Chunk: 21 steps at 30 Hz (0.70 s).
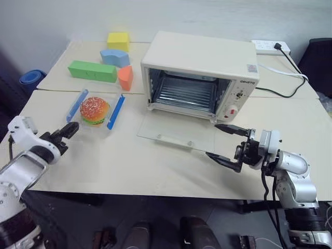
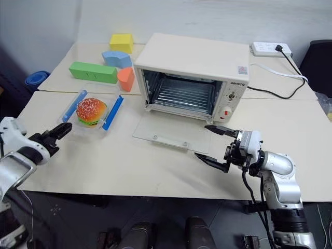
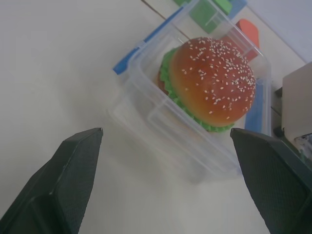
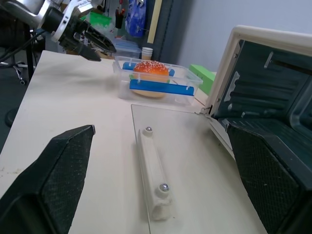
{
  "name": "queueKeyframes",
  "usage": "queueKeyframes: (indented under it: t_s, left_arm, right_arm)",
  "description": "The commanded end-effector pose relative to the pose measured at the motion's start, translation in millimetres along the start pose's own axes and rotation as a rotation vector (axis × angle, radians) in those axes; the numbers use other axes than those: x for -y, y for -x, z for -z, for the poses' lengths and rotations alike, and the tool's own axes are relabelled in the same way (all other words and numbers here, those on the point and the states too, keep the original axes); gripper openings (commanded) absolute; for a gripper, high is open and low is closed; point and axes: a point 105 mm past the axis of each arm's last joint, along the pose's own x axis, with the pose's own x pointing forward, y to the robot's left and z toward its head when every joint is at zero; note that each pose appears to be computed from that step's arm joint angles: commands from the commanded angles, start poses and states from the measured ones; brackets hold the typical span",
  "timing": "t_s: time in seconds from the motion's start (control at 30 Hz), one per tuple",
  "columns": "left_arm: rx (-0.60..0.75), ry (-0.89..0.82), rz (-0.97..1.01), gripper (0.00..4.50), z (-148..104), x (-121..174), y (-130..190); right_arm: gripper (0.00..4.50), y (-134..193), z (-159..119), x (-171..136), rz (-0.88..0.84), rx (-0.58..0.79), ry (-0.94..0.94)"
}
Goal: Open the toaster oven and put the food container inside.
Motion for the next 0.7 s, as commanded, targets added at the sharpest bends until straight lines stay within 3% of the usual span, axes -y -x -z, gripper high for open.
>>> queueKeyframes:
  t_s: [0.03,0.1,0.2,0.4,0.57,0.63,0.7]
  left_arm:
    - [-0.053,0.015,-0.041,4.45,-0.4,-0.7,-10.5]
    - [-0.091,0.025,-0.083,4.45,2.5,-7.2,-14.4]
    - [-0.124,-0.011,-0.152,3.88,1.9,-18.0,-18.0]
    - [-0.122,0.006,-0.158,2.23,-5.0,-17.3,-27.0]
    - [-0.088,-0.05,-0.171,0.77,-29.1,-20.2,-27.7]
    - [-0.086,-0.082,-0.154,0.31,-38.6,-17.3,-26.3]
    - [-0.096,-0.131,-0.125,0.26,-47.0,-12.7,-24.5]
  right_arm:
    - [4.5,0.4,-14.2,0.2,0.009,0.018,0.052]
    - [4.5,-0.1,-15.8,-1.2,0.018,0.02,0.051]
    - [4.5,-1.7,-19.7,-1.6,0.036,0.025,0.056]
    - [4.5,-5.7,-24.1,1.6,0.064,0.029,0.07]
    - [4.5,-8.8,-24.8,4.7,0.08,0.035,0.07]
    - [4.5,-8.7,-24.2,5.3,0.084,0.035,0.066]
    - [4.5,-8.2,-23.5,5.2,0.085,0.034,0.063]
